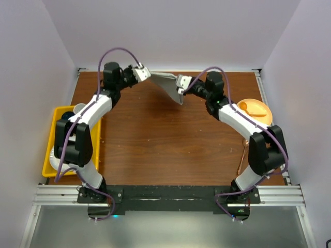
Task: Fold the napkin into a case and place the utensils inside
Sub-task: Turn over the upper triangle folded napkin at the center of the board, then smooth out the lower triangle-folded napkin at the center of the board.
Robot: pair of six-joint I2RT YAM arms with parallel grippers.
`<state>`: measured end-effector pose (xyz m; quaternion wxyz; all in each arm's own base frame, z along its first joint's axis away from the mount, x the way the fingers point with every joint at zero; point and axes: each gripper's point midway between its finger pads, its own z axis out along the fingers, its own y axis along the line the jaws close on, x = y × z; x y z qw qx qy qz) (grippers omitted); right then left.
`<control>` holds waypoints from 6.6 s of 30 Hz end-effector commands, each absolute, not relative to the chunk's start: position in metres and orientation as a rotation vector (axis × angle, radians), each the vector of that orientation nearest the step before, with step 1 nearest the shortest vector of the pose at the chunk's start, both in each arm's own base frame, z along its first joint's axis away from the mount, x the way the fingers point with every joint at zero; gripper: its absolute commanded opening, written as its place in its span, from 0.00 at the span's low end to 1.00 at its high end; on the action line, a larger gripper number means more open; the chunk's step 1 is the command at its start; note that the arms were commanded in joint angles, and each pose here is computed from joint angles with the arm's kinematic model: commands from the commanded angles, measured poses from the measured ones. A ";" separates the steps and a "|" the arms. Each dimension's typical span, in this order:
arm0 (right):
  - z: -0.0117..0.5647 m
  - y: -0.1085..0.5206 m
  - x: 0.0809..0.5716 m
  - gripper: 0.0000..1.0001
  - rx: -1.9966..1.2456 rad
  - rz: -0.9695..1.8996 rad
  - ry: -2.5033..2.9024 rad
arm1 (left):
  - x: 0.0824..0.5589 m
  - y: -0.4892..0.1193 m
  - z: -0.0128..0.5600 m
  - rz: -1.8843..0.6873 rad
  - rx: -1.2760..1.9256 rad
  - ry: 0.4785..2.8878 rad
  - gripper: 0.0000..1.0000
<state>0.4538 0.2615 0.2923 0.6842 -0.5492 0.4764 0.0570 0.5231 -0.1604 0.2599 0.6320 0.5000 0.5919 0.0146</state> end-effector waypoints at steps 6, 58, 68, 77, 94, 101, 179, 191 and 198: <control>0.227 0.264 0.423 0.00 -1.418 -0.116 0.599 | 0.465 -0.116 0.176 0.401 1.261 1.262 0.00; 0.059 0.245 0.190 0.60 -2.206 0.333 0.276 | 0.190 -0.137 0.036 -0.448 1.999 1.485 0.71; 0.163 0.226 0.223 0.72 -1.737 0.366 1.131 | 0.231 -0.188 0.104 -0.549 1.671 1.501 0.51; 0.165 0.196 0.289 0.57 -0.791 0.514 2.004 | 0.243 -0.267 0.114 -0.485 1.619 1.348 0.32; 0.097 0.193 0.387 0.70 0.044 0.730 2.422 | 0.239 -0.299 0.063 -0.396 1.735 1.356 0.32; 0.070 0.188 0.399 0.66 0.106 0.700 2.482 | 0.223 -0.310 0.066 -0.509 1.775 1.325 0.38; 0.187 0.218 0.376 0.98 -0.278 1.122 2.335 | 0.224 -0.283 0.184 -1.005 1.104 1.851 1.00; 0.118 0.290 0.277 0.98 -0.004 1.530 2.471 | 0.223 -0.269 0.132 -1.549 0.691 2.083 1.00; 0.042 0.252 0.271 0.98 -0.008 1.413 2.662 | 0.223 -0.239 0.056 -1.594 0.452 2.324 0.77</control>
